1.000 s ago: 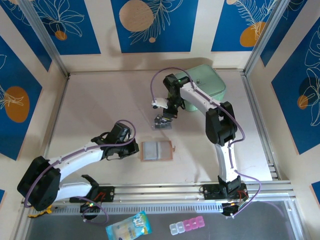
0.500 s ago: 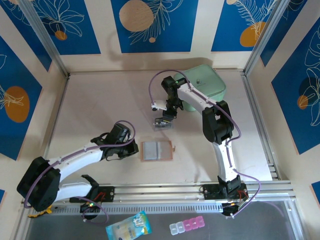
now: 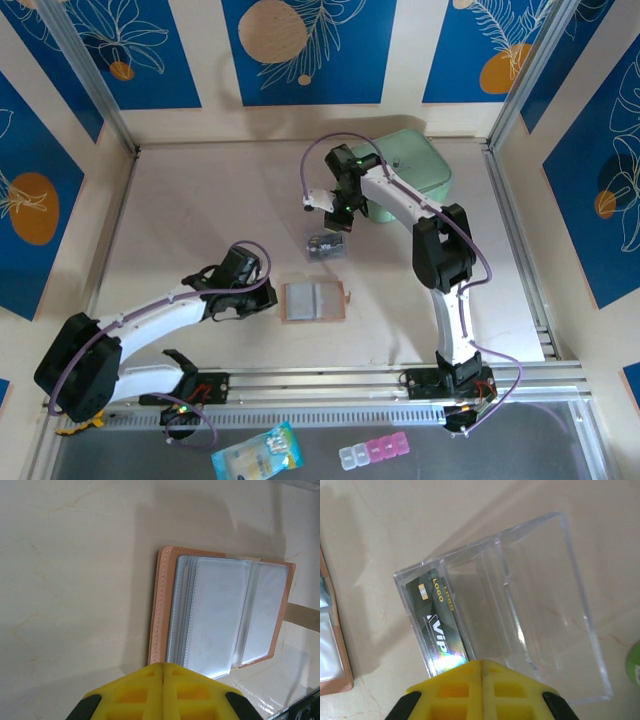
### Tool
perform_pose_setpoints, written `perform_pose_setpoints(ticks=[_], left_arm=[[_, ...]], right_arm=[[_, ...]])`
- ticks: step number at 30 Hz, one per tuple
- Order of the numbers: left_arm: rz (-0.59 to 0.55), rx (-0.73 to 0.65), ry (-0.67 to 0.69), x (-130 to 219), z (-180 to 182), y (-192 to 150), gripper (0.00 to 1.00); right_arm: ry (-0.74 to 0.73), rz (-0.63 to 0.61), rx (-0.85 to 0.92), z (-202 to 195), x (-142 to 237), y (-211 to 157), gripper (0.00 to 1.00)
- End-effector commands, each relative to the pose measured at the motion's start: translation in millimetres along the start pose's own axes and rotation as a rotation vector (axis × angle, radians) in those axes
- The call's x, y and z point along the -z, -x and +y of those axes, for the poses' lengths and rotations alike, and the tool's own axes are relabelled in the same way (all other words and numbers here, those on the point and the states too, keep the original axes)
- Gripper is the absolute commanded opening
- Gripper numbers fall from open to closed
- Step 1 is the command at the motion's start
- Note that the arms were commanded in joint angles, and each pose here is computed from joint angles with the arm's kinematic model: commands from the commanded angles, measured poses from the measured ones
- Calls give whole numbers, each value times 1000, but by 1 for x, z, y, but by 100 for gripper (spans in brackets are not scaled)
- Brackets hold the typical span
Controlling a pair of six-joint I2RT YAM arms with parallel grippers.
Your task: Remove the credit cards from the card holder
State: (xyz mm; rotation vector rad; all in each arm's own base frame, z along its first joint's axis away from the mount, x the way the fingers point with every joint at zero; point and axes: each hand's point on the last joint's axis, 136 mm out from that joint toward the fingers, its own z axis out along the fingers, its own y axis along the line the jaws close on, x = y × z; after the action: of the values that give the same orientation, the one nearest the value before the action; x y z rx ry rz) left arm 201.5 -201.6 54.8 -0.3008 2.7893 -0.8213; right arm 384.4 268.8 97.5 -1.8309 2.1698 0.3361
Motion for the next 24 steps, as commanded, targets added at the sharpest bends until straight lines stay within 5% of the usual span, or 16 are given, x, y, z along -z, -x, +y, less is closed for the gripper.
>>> perform_pose_setpoints(ticks=[1, 11, 24], left_arm=[[8, 21, 1, 0, 3, -1, 8], [4, 23, 5, 2, 4, -1, 8], [9, 18, -2, 1, -1, 1, 8]], right_arm=[[-44, -31, -16, -6, 4, 8, 4], [-21, 24, -26, 1, -35, -4, 17], [-77, -8, -31, -6, -16, 5, 27]])
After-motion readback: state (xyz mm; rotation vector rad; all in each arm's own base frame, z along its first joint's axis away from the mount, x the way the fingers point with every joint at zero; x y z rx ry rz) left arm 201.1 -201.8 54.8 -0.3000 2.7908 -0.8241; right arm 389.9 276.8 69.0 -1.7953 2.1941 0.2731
